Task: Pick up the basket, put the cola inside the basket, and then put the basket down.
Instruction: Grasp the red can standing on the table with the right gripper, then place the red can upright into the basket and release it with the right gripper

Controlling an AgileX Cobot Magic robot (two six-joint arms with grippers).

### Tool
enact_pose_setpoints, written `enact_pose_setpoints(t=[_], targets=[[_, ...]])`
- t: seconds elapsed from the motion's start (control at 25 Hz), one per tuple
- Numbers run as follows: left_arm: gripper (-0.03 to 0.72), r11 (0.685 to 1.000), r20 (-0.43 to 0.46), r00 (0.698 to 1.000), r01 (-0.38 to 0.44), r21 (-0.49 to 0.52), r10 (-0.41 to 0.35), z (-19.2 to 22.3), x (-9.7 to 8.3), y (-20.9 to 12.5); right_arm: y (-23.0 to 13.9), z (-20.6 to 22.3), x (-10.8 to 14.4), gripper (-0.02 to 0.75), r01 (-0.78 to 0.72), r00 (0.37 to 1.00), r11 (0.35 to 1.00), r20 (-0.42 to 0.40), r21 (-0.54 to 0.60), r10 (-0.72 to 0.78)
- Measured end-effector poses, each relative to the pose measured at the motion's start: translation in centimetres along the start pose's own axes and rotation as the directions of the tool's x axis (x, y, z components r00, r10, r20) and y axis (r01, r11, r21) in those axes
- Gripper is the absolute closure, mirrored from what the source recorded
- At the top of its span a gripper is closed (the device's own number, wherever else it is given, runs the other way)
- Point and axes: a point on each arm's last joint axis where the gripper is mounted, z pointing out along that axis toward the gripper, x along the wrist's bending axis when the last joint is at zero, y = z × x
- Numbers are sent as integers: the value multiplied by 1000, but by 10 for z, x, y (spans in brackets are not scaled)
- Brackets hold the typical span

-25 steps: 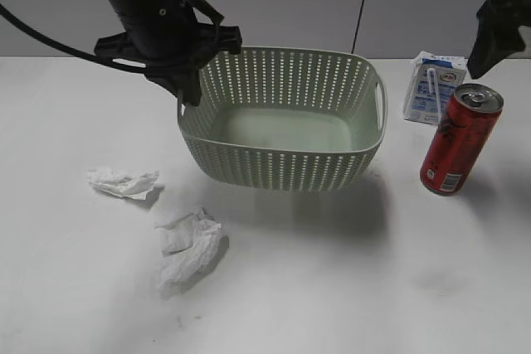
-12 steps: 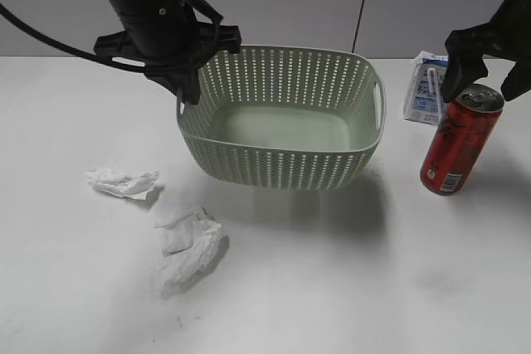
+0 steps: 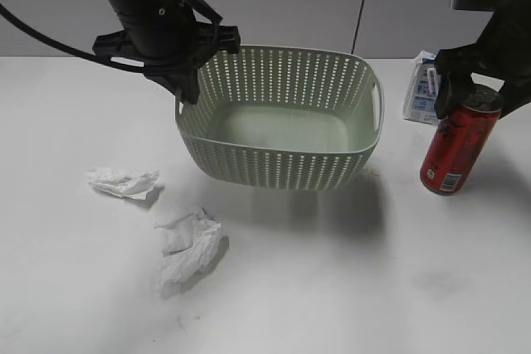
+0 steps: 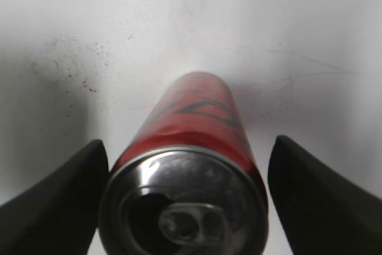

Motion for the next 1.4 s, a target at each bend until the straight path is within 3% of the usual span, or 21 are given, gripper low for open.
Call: enact_pose_setpoints(t=[0.16, 0.52, 0.84, 1.0, 1.16, 1.24, 1.4], targets=[[691, 1000, -1, 1000, 0, 0, 0, 0, 0, 0, -2, 0, 0, 223, -8, 1000, 1000, 2, 23, 8], [691, 1000, -1, 1000, -1, -7, 1, 0, 0, 1, 1, -19, 1, 229, -4, 1000, 998, 3, 64, 4], [691, 1000, 17, 1000, 17, 22, -18, 10, -1, 1, -5, -123, 10, 229, 9, 998, 984, -57, -178, -19], [691, 997, 24, 999, 33, 70, -35, 32, -2, 0, -28, -174, 23, 229, -8, 977, 956, -206, -292, -55], [691, 998, 61, 997, 47, 50, -50, 35, -7, 2, -39, -201, 44, 229, -36, 892, 938, -435, -345, -126], [691, 998, 74, 996, 52, 42, -55, 35, -9, 2, -37, -202, 51, 229, -41, 863, 935, -485, -353, -145], [691, 998, 85, 994, 58, 39, -61, 35, -10, 3, -31, -186, 69, 229, 2, 844, 945, -505, -328, -178]])
